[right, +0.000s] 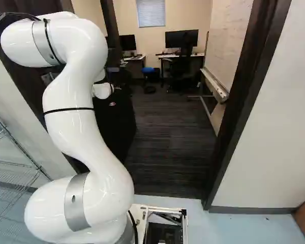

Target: Open the door and move inside

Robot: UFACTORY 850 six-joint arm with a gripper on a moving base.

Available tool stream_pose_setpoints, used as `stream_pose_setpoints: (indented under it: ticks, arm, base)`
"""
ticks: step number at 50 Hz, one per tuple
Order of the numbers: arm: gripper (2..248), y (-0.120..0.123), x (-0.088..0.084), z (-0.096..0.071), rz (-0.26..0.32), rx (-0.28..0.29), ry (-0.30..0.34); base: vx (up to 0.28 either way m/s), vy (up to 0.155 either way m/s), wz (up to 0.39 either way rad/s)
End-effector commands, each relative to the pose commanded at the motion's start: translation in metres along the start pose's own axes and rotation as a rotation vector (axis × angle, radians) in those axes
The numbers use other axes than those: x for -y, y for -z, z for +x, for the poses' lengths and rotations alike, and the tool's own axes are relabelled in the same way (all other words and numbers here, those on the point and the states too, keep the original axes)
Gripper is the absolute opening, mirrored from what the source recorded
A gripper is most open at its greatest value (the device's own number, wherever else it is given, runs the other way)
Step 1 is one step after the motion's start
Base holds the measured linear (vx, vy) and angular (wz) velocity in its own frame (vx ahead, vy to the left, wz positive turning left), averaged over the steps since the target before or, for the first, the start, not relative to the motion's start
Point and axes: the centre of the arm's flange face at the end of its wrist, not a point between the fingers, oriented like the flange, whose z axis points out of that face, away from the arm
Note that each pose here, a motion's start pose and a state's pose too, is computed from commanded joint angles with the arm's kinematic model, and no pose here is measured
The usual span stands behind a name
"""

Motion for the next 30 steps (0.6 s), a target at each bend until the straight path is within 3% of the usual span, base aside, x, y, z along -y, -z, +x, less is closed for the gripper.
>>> stream_pose_setpoints:
  ticks: [30]
  arm:
    - [247, -0.014, 0.021, -0.001, 0.063, -0.011, 0.048]
  base:
    - [0.000, 0.000, 0.000]
